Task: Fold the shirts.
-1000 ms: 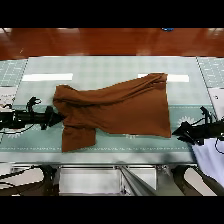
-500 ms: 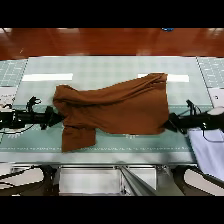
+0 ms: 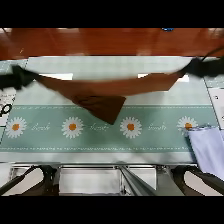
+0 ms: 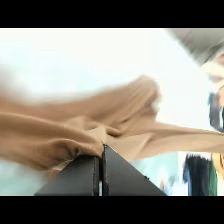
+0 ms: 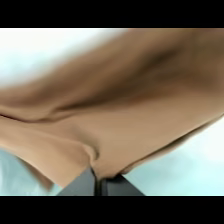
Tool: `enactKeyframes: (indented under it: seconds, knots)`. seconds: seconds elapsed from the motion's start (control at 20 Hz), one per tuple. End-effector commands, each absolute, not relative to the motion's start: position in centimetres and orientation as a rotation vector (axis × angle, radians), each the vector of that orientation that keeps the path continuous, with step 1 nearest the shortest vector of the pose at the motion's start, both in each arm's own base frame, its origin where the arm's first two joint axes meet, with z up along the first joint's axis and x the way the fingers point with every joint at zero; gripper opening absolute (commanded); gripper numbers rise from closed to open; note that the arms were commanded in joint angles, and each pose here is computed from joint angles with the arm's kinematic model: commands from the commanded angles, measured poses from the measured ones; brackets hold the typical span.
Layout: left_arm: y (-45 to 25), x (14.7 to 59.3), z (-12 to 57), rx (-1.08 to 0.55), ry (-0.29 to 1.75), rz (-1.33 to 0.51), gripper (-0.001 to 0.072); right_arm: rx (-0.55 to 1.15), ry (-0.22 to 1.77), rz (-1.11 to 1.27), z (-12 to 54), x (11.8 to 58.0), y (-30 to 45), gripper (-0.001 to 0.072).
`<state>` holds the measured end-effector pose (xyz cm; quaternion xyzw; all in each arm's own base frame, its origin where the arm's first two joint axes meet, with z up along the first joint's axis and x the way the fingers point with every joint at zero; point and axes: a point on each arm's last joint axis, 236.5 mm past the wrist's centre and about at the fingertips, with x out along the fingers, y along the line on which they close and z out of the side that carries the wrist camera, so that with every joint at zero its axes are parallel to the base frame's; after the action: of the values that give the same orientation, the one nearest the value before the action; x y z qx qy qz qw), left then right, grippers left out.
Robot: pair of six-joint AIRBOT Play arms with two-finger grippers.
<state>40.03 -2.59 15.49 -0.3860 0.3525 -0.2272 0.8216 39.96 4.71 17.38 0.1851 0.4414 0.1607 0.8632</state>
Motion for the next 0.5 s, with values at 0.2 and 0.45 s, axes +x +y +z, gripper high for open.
enactKeyframes:
  seconds: [0.2, 0.45]
  knots:
    - [-4.7, 33.6, 44.5, -0.381, 0.221, -0.476, 0.0014, 0.100, 0.278, 0.192, 46.1, 33.3, 2.5, 0.0029]
    - [-5.8, 24.7, 50.6, -0.116, 0.035, -0.293, 0.0014, 0.018, 0.096, 0.101, 51.2, 24.1, 2.3, 0.0029]
